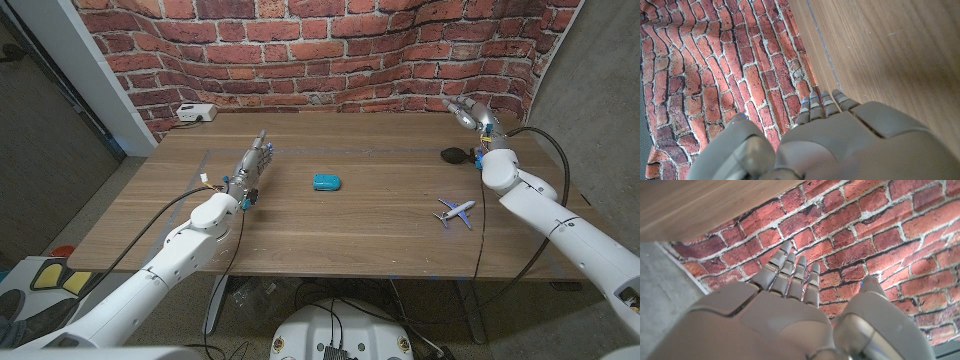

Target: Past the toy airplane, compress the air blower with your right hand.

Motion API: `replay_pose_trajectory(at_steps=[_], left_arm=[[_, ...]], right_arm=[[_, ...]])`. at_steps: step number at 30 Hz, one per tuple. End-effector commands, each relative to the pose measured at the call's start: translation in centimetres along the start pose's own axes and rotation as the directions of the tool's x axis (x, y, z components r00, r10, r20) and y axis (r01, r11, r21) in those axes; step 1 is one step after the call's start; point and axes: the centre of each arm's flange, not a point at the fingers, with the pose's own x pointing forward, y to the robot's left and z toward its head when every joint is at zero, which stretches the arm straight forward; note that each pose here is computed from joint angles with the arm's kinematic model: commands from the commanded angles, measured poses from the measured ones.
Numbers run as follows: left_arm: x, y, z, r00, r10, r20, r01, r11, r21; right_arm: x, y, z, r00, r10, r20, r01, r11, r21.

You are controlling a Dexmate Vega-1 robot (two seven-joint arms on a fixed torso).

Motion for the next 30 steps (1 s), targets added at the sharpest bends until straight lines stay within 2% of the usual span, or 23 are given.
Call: replay_pose_trajectory(at_steps=[1,8,15,17,21,25,30], left_arm=[[0.3,-0.4,0.4,1.0,-0.013,0.019,0.013,1.0,-0.007],[-0.1,-0.3,1.2,0.999,-0.011,0.044,0.011,1.0,0.005],[-0.3,-0.1,1.6,0.997,-0.011,0.075,0.01,1.0,0.007],[-0.3,0.0,1.7,0.996,-0.01,0.088,0.01,1.0,0.001],[-0.3,0.1,1.8,0.994,-0.011,0.11,0.012,1.0,-0.007],[-0.5,0.1,2.1,0.991,-0.012,0.131,0.014,1.0,-0.015],[-0.7,0.4,2.4,0.988,-0.006,0.154,0.009,1.0,-0.021]], right_arm=[[-0.7,1.7,-0.4,0.999,0.045,0.028,-0.052,0.936,0.348],[-1.4,2.7,-1.2,0.996,0.082,0.029,-0.086,0.875,0.476],[-2.3,3.4,-1.6,0.992,0.117,0.037,-0.115,0.787,0.606],[-2.6,3.6,-1.6,0.991,0.124,0.044,-0.125,0.776,0.618],[-3.0,3.9,-1.5,0.986,0.157,0.05,-0.155,0.772,0.616],[-3.4,4.5,-1.5,0.974,0.215,0.07,-0.209,0.738,0.642],[-4.1,5.1,-1.7,0.967,0.24,0.083,-0.232,0.7,0.676]])
